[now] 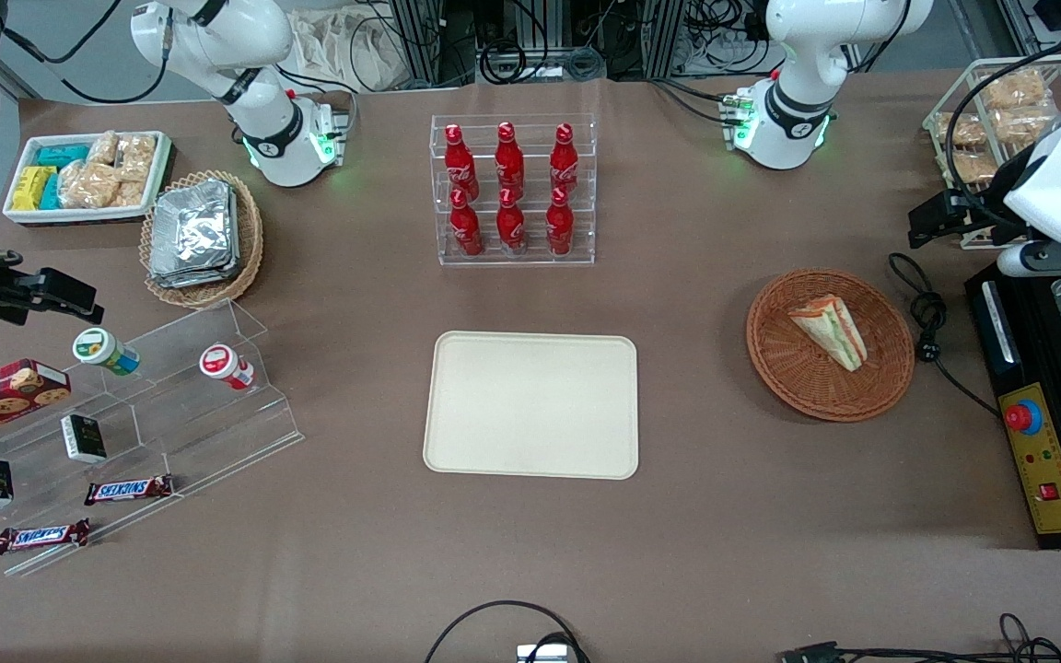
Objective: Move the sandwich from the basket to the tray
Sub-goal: 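Move the left gripper over the sandwich in the wicker basket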
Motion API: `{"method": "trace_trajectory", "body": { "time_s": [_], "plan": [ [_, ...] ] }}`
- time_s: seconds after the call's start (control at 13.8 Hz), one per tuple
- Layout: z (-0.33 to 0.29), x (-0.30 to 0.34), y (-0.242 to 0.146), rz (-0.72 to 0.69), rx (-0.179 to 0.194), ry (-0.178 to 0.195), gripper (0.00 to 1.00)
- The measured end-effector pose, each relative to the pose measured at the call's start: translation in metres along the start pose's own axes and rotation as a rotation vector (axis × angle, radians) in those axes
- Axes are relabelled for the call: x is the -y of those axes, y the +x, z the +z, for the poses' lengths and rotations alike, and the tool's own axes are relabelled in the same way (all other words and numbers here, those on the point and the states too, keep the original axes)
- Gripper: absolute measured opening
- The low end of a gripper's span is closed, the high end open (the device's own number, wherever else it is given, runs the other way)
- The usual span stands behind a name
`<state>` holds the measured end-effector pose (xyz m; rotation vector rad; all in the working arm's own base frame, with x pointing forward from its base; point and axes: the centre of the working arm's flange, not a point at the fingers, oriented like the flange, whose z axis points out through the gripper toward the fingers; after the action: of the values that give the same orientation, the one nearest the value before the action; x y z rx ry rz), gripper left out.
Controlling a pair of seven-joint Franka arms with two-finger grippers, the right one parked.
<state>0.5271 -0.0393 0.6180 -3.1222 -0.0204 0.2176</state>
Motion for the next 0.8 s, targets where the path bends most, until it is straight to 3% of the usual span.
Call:
{"method": "trace_trajectory", "body": {
  "time_s": [0.44,0.8],
  "plan": [
    [0.001,0.001,0.008,-0.010,0.002,0.000,1.00],
    [0.033,0.009,0.029,-0.166,0.048,0.017,1.00]
  ]
}}
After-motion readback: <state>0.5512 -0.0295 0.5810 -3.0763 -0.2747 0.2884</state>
